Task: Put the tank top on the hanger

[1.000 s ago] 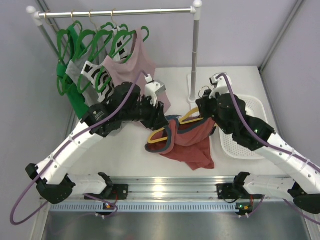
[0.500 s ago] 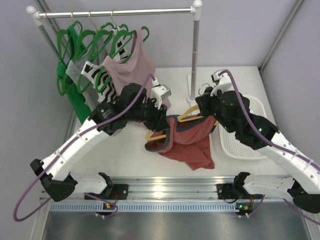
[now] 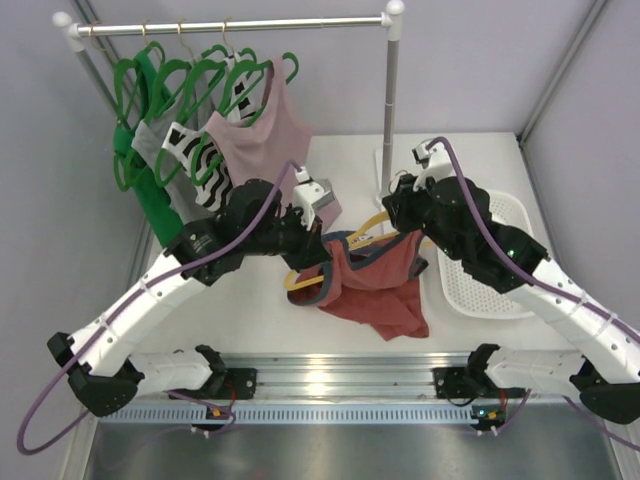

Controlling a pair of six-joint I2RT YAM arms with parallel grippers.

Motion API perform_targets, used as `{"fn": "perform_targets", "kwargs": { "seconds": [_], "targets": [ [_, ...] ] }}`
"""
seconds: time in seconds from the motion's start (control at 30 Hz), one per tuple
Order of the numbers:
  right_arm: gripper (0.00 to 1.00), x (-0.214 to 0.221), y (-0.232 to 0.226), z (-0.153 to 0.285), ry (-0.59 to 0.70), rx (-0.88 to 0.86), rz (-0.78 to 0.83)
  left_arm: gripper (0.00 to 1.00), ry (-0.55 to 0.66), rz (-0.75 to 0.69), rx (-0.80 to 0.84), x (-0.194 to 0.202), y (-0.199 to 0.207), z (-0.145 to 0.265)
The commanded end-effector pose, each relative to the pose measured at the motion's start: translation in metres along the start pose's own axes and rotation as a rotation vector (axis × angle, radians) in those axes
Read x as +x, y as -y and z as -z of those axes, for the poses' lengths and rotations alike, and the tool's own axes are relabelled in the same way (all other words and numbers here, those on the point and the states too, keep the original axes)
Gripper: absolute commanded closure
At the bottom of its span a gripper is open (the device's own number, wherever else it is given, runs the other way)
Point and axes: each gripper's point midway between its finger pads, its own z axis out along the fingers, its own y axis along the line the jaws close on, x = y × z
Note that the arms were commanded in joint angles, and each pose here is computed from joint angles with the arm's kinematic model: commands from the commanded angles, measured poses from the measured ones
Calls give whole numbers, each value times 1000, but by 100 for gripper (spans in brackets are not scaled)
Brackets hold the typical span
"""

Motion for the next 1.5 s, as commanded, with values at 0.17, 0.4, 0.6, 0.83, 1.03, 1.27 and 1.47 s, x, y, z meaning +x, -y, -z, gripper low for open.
{"fn": "perform_targets", "kwargs": {
  "seconds": [0.17,0.4,0.6,0.83,1.03,1.27,1.47],
  "targets": [
    [59,-42,20,27,96,-18,-66,100,220,19,-96,-24,-5,38],
    [44,-44,22,41,109,-76,-98,100,299,29,-112,-31,-4,54],
    [34,-58,7,54,144,-172,-112,100,376,41,-125,-38,-4,65],
    [12,-73,-9,60,169,-258,-100,100,405,53,-130,-35,-4,70],
    [7,-87,-3,68,199,-225,-116,100,527,83,-220,-50,-13,100],
    [6,-105,4,76,231,-183,-121,100,673,75,-342,-92,-16,159],
    [6,-120,3,79,252,-177,-123,100,779,0,-385,-157,0,213]
  ]
}}
